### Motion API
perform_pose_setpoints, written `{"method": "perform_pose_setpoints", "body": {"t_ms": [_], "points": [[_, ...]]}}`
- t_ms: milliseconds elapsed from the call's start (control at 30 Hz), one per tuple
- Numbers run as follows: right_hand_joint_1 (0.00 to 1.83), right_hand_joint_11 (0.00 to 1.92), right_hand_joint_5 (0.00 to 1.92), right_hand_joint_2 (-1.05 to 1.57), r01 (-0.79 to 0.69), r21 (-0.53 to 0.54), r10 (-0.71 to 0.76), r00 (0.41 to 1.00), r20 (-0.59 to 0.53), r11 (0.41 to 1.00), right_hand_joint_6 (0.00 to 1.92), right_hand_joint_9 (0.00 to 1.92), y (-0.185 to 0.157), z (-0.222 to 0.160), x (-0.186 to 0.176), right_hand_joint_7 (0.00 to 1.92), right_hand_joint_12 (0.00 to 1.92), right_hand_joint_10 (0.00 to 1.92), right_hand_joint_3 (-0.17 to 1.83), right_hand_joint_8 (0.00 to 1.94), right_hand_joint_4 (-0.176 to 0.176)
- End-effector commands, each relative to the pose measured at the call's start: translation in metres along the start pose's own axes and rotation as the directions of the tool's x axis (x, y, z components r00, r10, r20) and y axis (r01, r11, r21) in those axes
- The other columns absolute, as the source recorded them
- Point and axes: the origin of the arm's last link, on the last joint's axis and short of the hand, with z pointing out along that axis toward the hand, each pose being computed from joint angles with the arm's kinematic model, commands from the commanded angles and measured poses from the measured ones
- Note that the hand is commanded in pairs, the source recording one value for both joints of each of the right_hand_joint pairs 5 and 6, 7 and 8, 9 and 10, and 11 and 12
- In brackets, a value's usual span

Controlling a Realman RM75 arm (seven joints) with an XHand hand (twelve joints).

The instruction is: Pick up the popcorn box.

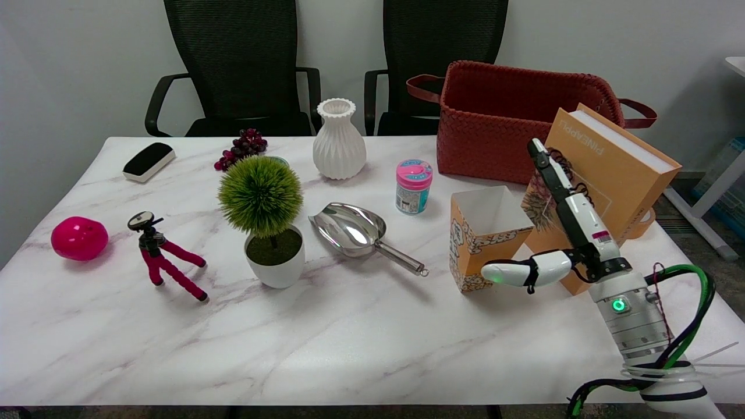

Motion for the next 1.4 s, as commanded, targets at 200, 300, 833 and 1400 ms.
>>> {"method": "perform_pose_setpoints", "body": {"t_ms": [200,300,833,1400], "points": [[0.88,0.00,0.00,-0.03,-0.017,-0.068,0.015,0.999,-0.028,0.998,0.00,0.00,0.028,0.008,-0.018,0.03,0.00,0.00,0.37,0.03,0.000],[0.90,0.00,0.00,-0.03,-0.029,-0.091,0.027,0.999,-0.031,0.995,0.00,0.00,0.035,0.007,-0.019,0.05,0.00,0.00,0.37,0.05,0.000],[0.91,0.00,0.00,-0.04,-0.092,-0.120,0.087,0.995,-0.046,0.988,0.00,0.00,0.046,0.015,-0.030,0.09,0.00,0.00,0.37,0.09,0.000],[0.91,0.00,0.00,-0.04,-0.207,-0.120,0.208,0.978,-0.008,0.971,0.00,0.00,0.035,0.019,-0.054,0.11,0.00,0.00,0.37,0.11,0.000]]}}
